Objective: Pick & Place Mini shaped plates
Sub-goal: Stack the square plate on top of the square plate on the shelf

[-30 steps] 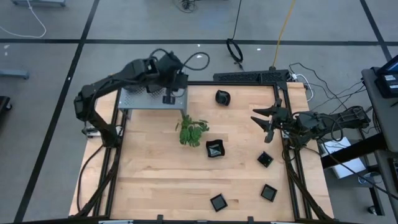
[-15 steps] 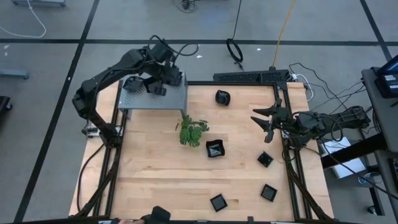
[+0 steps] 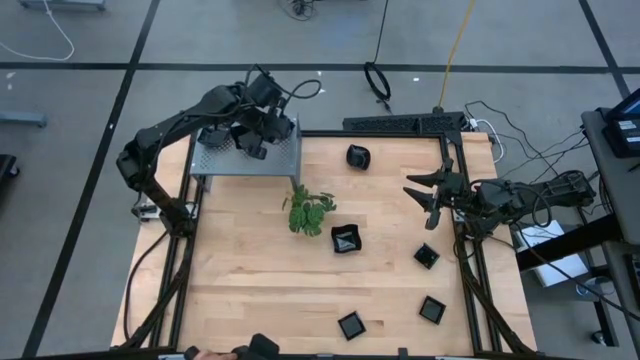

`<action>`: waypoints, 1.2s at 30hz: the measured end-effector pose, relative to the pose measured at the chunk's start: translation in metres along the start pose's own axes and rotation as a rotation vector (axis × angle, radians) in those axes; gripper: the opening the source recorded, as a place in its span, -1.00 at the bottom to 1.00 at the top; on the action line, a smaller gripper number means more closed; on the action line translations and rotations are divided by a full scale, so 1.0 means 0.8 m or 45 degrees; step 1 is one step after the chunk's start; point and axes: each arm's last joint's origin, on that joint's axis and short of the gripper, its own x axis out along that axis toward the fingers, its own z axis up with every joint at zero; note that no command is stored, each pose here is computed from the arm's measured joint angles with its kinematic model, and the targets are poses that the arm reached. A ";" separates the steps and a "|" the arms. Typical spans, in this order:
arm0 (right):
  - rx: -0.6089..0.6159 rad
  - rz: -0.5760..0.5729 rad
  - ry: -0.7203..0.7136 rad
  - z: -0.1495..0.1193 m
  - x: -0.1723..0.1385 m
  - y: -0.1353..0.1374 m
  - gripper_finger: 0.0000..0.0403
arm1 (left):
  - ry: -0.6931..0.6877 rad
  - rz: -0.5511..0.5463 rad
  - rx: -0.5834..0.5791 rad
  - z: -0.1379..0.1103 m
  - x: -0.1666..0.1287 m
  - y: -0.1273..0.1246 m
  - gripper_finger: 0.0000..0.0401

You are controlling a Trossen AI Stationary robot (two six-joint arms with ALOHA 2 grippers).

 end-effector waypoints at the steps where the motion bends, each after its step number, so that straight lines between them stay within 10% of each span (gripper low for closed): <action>1: 0.000 0.000 0.000 0.000 0.000 0.000 -0.30 | 0.000 -0.001 -0.009 0.000 0.000 0.000 -0.98; 36: 0.000 0.001 0.000 0.000 0.000 0.000 -0.30 | 0.143 0.116 0.020 -0.004 0.026 -0.005 -0.95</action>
